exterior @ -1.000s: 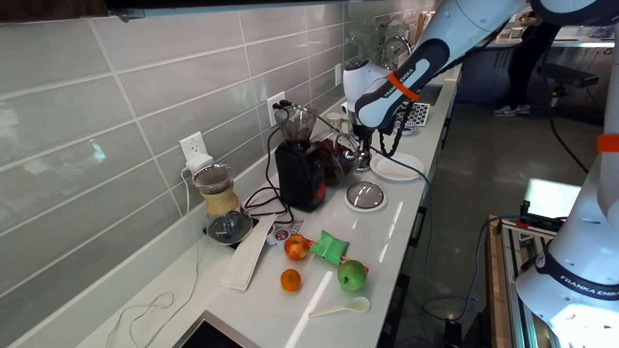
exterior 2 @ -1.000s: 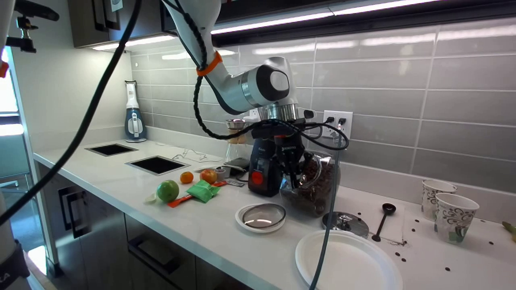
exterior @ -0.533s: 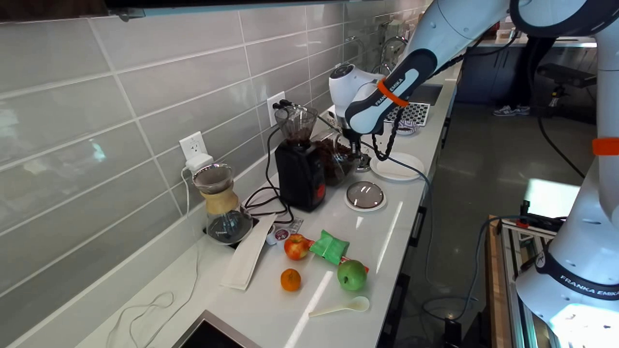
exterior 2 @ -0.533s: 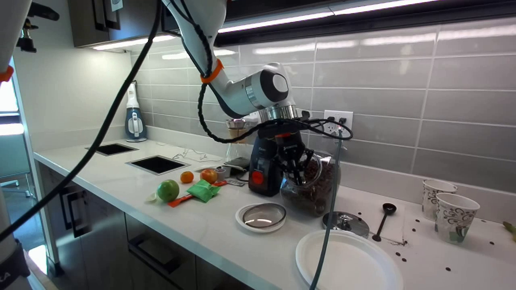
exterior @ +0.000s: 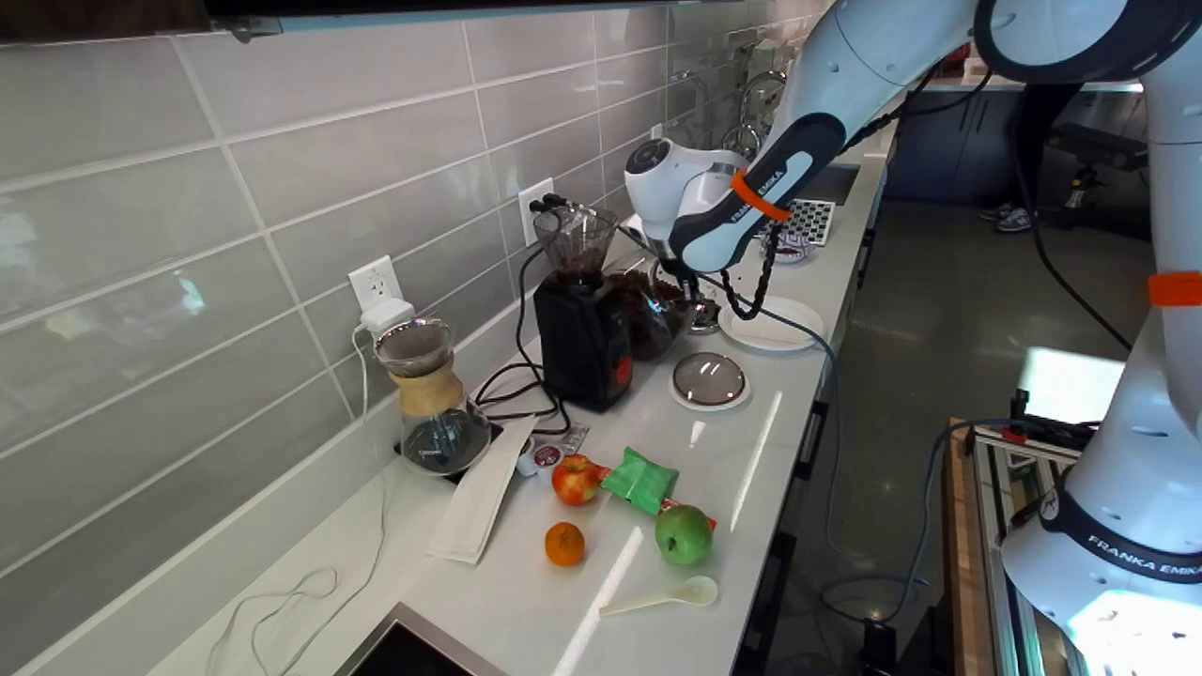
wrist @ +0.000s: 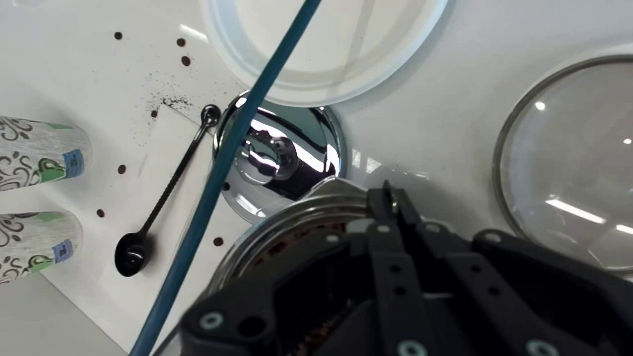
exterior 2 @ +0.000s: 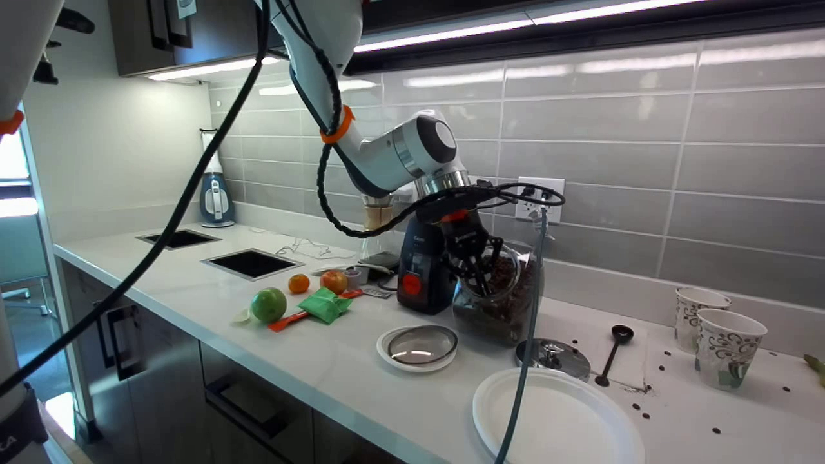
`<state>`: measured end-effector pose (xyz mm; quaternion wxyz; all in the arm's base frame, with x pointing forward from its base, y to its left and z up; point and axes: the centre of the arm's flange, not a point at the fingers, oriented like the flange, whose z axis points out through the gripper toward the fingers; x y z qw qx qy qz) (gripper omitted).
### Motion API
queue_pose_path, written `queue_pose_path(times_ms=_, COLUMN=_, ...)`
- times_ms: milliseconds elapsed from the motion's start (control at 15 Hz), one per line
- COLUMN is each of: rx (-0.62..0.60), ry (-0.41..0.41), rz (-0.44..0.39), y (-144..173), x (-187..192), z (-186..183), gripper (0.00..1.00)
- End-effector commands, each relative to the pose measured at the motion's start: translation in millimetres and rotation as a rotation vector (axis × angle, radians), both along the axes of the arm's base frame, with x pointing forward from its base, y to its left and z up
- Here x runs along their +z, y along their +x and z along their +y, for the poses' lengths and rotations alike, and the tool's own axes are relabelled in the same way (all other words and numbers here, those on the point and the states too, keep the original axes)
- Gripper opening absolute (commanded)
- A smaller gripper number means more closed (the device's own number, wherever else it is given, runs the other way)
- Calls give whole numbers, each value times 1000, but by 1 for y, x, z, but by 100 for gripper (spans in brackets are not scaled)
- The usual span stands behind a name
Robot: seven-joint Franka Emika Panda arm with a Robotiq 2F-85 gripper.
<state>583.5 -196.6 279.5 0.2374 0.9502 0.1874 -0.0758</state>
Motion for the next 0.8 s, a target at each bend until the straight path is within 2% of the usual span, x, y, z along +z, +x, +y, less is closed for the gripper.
queue_pose_path(times_ms=0, rx=-18, ry=-95, rz=18, y=4, x=-38, z=9, gripper=1)
queue_pose_path(times_ms=400, rx=-56, ry=-186, rz=-41, y=0, x=-58, z=24, gripper=1)
queue_pose_path(times_ms=733, rx=-144, ry=-212, rz=-90, y=-5, x=-75, z=33, gripper=1)
